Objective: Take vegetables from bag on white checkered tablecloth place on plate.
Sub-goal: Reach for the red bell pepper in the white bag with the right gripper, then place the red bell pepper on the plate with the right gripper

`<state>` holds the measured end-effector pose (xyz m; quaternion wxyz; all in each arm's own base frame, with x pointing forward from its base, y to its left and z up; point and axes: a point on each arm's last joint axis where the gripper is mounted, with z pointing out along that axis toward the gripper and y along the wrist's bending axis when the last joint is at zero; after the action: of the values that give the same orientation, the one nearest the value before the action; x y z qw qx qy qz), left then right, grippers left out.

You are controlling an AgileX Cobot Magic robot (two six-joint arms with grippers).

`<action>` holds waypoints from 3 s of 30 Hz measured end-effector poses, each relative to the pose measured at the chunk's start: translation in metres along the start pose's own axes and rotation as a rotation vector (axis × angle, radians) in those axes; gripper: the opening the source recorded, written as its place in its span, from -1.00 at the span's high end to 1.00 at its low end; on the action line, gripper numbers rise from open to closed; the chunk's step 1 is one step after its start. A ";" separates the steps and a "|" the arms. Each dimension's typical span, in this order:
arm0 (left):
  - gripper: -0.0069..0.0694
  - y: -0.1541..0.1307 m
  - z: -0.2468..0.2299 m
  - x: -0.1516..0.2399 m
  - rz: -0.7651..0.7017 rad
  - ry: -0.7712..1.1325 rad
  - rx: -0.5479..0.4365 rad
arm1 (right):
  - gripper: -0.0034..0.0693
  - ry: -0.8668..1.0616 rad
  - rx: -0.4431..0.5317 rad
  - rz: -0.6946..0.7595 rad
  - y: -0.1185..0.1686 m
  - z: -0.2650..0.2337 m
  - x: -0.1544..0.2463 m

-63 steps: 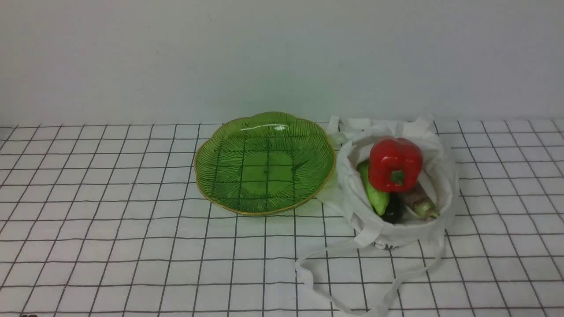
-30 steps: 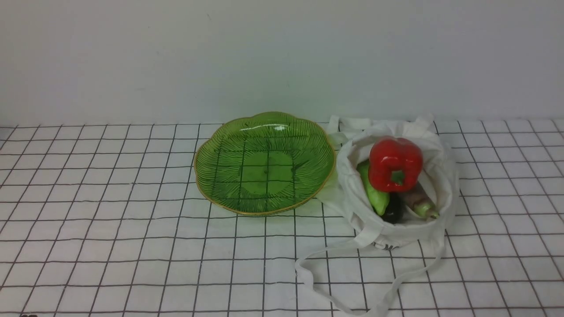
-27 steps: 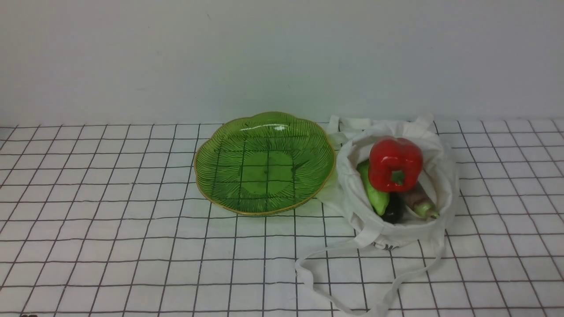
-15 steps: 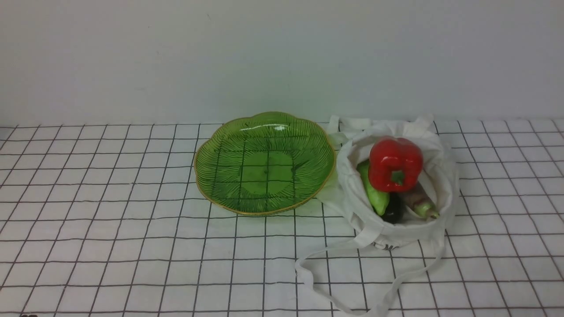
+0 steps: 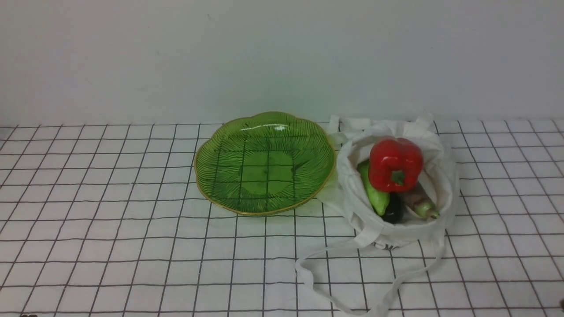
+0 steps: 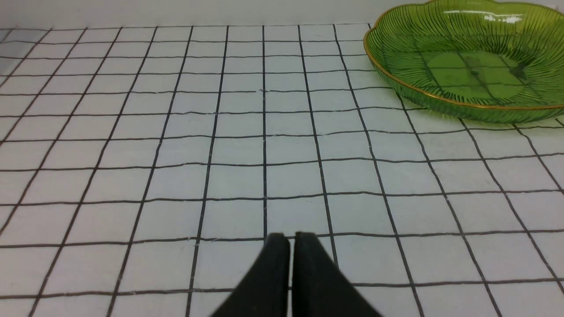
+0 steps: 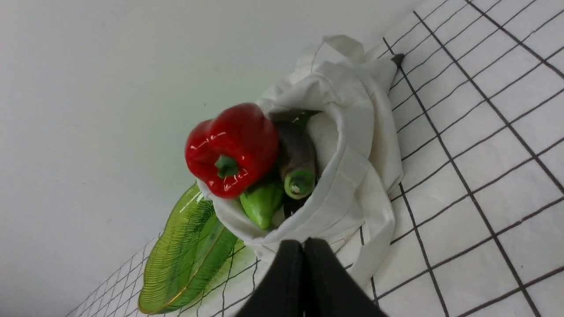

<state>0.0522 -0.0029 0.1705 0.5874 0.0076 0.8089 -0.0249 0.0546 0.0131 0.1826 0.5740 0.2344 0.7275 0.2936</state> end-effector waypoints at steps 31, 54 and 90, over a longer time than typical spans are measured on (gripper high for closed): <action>0.84 0.000 0.000 0.000 0.000 0.000 0.000 | 0.45 0.807 0.148 -0.515 0.088 0.127 -0.090; 0.84 0.000 0.000 0.000 0.000 0.000 0.000 | -0.99 0.996 0.199 -0.541 0.138 0.312 -0.086; 0.84 0.000 0.000 0.000 0.000 0.000 0.000 | -0.60 0.995 0.198 -0.505 0.128 0.332 -0.071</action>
<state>0.0522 -0.0029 0.1705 0.5874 0.0076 0.8089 -0.0249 0.3948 0.1090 0.2654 0.1898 -0.0608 0.9680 0.1528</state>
